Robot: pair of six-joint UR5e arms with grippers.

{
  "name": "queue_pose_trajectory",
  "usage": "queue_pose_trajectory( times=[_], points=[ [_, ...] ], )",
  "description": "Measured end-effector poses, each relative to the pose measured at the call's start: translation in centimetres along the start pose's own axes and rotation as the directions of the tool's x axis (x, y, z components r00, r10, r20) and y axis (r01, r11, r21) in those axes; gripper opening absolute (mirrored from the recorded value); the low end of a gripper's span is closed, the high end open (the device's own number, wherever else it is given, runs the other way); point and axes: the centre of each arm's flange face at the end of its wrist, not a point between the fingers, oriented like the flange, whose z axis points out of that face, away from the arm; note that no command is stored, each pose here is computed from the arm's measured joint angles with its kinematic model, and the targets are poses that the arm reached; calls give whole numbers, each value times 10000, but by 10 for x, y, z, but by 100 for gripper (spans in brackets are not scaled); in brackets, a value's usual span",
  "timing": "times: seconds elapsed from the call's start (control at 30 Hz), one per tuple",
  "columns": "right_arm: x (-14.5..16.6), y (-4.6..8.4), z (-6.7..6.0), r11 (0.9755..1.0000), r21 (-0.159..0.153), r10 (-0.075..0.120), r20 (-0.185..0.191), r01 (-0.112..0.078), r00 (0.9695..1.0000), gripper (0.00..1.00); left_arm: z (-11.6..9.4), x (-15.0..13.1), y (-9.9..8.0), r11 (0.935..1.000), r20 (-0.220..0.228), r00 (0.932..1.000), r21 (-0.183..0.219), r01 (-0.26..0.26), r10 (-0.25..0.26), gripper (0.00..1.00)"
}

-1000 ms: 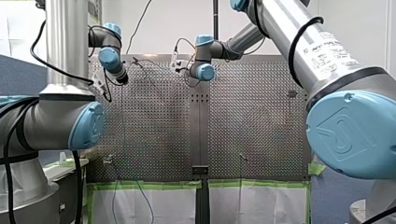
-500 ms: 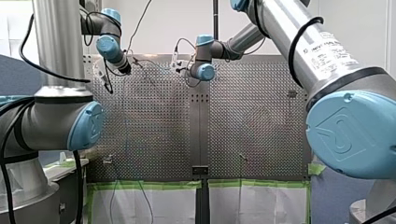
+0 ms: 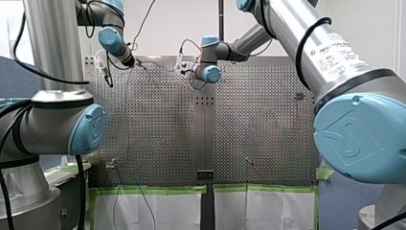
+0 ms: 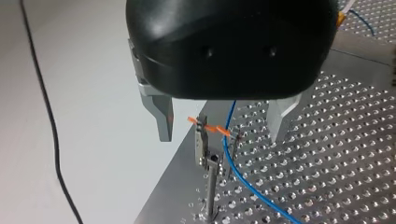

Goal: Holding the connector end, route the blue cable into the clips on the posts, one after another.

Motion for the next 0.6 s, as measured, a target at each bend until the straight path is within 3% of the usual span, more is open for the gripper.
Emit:
queue_pose_trajectory(
  times=[0.33,0.6],
  points=[
    [-1,2,0,10000,-24,-7,13,7,10000,0,5,5,-2,9954,50,9955,124,-950,950,100],
    [-2,2,0,10000,-35,-18,23,18,10000,0,5,4,-4,9846,101,9848,177,-1737,1735,100]
  ],
)
